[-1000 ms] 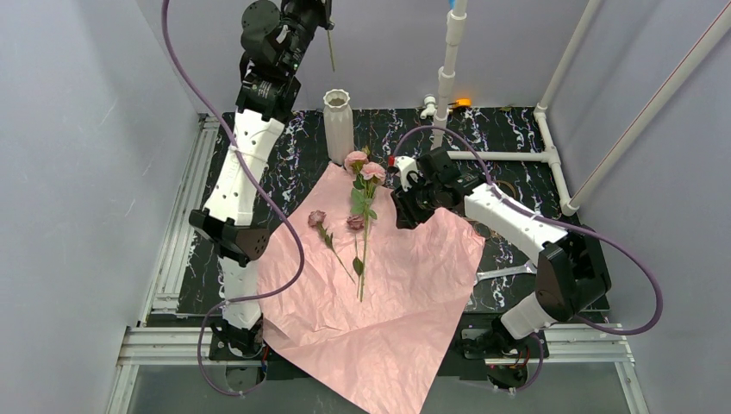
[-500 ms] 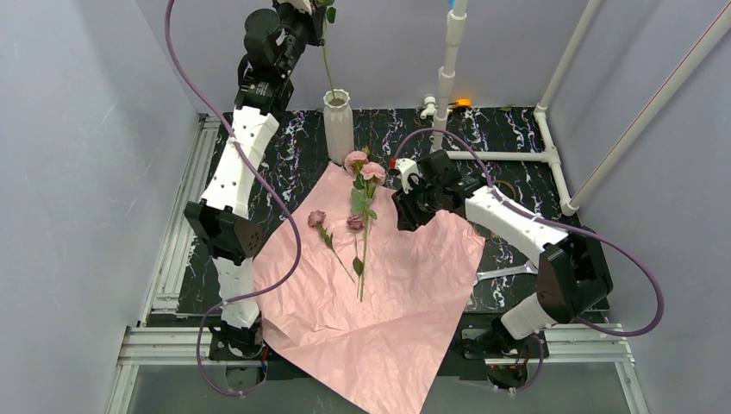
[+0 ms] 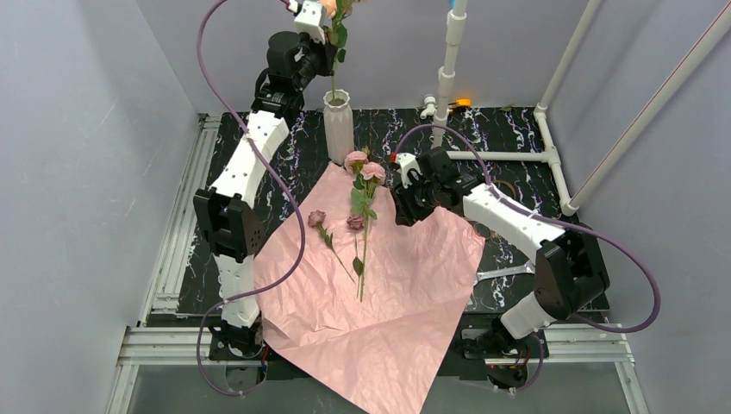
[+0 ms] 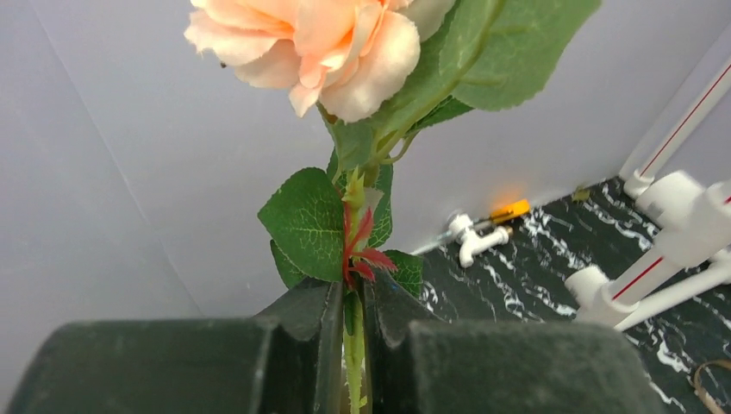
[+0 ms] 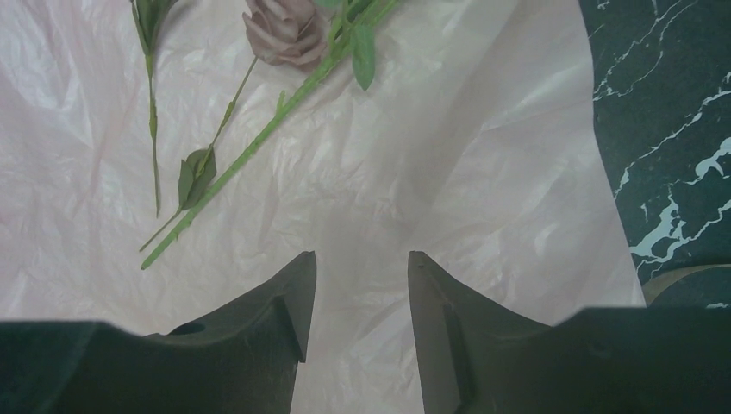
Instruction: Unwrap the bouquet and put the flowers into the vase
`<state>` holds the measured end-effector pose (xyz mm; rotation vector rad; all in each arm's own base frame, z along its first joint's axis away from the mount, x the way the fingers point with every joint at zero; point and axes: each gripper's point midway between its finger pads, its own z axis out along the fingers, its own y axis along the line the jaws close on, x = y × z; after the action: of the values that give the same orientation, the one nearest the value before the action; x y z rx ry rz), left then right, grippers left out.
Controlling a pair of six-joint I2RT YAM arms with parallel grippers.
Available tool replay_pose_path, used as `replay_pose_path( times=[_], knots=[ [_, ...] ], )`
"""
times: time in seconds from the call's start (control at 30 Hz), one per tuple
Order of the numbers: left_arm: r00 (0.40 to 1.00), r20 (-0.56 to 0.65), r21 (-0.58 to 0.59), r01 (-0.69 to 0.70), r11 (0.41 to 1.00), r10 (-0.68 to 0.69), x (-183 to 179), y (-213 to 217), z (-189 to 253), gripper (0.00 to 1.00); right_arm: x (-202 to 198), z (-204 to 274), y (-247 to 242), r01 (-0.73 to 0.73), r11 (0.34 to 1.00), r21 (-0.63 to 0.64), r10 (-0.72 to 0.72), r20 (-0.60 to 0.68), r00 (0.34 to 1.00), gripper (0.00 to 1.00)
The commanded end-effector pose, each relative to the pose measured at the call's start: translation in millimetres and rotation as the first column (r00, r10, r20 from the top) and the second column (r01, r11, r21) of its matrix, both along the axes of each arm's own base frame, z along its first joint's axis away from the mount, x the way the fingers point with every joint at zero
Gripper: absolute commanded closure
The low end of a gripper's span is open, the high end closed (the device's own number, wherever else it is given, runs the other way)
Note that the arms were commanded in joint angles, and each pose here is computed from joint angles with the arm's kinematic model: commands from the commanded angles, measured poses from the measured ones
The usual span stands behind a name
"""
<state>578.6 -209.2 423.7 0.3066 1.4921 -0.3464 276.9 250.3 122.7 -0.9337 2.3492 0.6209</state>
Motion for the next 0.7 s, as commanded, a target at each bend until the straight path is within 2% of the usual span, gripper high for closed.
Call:
replay_pose_path(
  times=[0.0, 0.23, 0.4, 0.5, 0.67],
  knots=[
    [1.0, -0.025, -0.003, 0.007, 1.0, -0.007, 1.4, -3.2, -14.0, 0.96, 25.9, 20.4, 14.0, 0.051, 0.998, 0.047, -0.054, 0.063, 0.997, 0.46],
    [0.992, -0.123, 0.005, -0.002, 1.0, 0.003, 1.2, -2.3, -41.1, 0.8, 44.6, 24.1, 19.6, 0.125, 0.99, 0.058, -0.129, 0.069, 0.989, 0.43],
    [0.992, -0.125, -0.02, 0.004, 1.0, -0.007, -14.2, 0.3, -24.1, 0.54, 58.3, 26.4, 22.2, 0.178, 0.982, 0.067, -0.184, 0.084, 0.979, 0.42],
    [0.994, -0.11, -0.026, 0.005, 1.0, -0.008, -29.2, 4.7, -5.5, 0.35, 70.7, 24.5, 20.0, 0.26, 0.964, 0.063, -0.265, 0.088, 0.96, 0.44],
    [0.998, -0.07, -0.053, -0.008, 0.999, 0.004, -54.7, 15.6, 24.8, 0.23, 92.2, 22.2, 16.9, 0.383, 0.922, 0.059, -0.387, 0.103, 0.916, 0.45]
  ],
)
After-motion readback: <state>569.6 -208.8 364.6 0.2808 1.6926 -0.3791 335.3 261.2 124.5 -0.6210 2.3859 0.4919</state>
